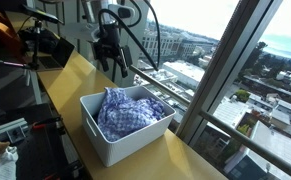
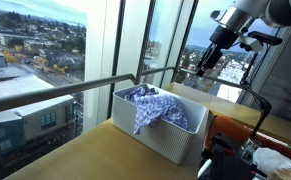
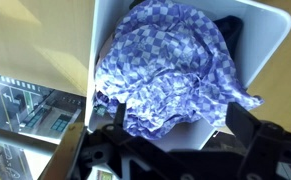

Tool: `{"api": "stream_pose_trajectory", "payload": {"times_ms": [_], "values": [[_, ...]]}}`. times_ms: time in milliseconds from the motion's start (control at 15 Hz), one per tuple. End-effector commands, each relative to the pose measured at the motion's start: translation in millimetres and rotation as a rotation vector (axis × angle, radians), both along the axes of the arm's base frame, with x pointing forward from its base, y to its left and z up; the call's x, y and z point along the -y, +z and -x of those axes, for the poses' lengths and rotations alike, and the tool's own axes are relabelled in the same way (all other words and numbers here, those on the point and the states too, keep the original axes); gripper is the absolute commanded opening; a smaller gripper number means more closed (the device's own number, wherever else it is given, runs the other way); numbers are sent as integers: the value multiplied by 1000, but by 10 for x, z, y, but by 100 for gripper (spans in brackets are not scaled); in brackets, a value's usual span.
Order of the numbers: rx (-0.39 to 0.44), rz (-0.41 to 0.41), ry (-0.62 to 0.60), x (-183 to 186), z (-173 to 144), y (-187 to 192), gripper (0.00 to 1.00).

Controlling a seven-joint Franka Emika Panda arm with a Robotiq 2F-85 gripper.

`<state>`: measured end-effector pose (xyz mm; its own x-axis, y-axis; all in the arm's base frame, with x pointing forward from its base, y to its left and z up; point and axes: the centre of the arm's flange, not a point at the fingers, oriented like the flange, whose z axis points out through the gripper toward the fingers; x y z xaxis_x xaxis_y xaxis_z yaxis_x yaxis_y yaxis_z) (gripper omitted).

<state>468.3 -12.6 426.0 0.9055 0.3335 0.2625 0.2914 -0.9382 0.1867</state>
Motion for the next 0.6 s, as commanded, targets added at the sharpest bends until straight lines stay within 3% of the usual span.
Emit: {"api": "stream_pose_trajectory", "payload": {"times_ms": [0, 533], "values": [[-2, -33, 37, -51, -481, -359, 100], [-74, 8, 63, 50, -819, -1106, 100]]}}
